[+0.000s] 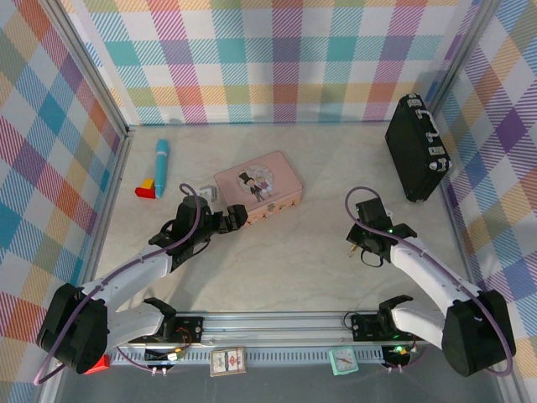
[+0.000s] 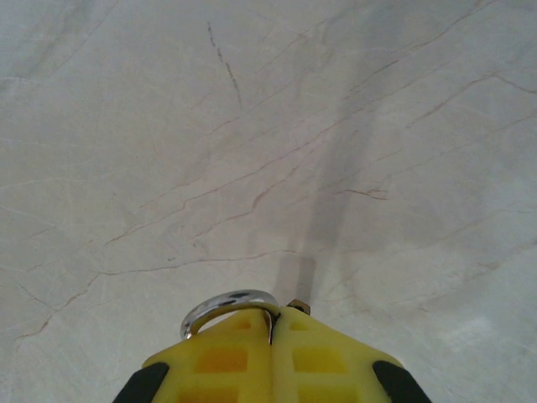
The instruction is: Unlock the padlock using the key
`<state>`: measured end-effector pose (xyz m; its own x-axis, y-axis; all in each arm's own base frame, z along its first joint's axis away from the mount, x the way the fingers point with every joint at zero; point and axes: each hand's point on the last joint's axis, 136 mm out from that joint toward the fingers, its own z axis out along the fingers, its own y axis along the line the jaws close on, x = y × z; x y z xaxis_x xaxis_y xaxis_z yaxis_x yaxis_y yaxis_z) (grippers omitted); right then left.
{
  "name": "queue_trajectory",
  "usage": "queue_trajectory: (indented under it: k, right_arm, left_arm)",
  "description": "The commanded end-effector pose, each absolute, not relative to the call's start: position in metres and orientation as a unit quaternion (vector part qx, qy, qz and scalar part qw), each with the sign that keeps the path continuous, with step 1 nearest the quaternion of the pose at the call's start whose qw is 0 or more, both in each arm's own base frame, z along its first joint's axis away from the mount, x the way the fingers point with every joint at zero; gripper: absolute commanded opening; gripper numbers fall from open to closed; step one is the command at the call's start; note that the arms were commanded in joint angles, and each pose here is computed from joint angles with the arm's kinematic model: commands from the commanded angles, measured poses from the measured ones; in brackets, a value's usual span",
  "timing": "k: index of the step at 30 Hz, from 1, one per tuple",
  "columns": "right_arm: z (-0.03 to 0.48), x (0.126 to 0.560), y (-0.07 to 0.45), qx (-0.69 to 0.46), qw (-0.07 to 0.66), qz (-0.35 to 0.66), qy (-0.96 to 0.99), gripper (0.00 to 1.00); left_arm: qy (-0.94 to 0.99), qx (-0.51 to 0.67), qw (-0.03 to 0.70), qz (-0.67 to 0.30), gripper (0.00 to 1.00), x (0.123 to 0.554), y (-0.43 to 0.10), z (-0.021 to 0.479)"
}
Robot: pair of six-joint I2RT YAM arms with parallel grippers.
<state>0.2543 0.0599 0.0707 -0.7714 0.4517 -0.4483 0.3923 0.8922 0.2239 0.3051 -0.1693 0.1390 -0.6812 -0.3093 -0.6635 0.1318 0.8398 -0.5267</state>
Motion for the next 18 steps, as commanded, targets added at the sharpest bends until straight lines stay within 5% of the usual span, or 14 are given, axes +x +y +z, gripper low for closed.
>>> queue_trajectory:
  k: [1,18]
  right_arm:
    - [0.068,0.268,0.068,0.213,0.254,0.072,0.941,0.00]
    - [0.039,0.287,0.085,0.191,0.208,0.086,0.955,0.00]
  left_arm:
    - [0.872,-0.045,0.402,-0.275,1.00,0.307,-0.167,0.138]
    - [0.870,-0.044,0.406,-0.276,1.00,0.307,-0.167,0.142]
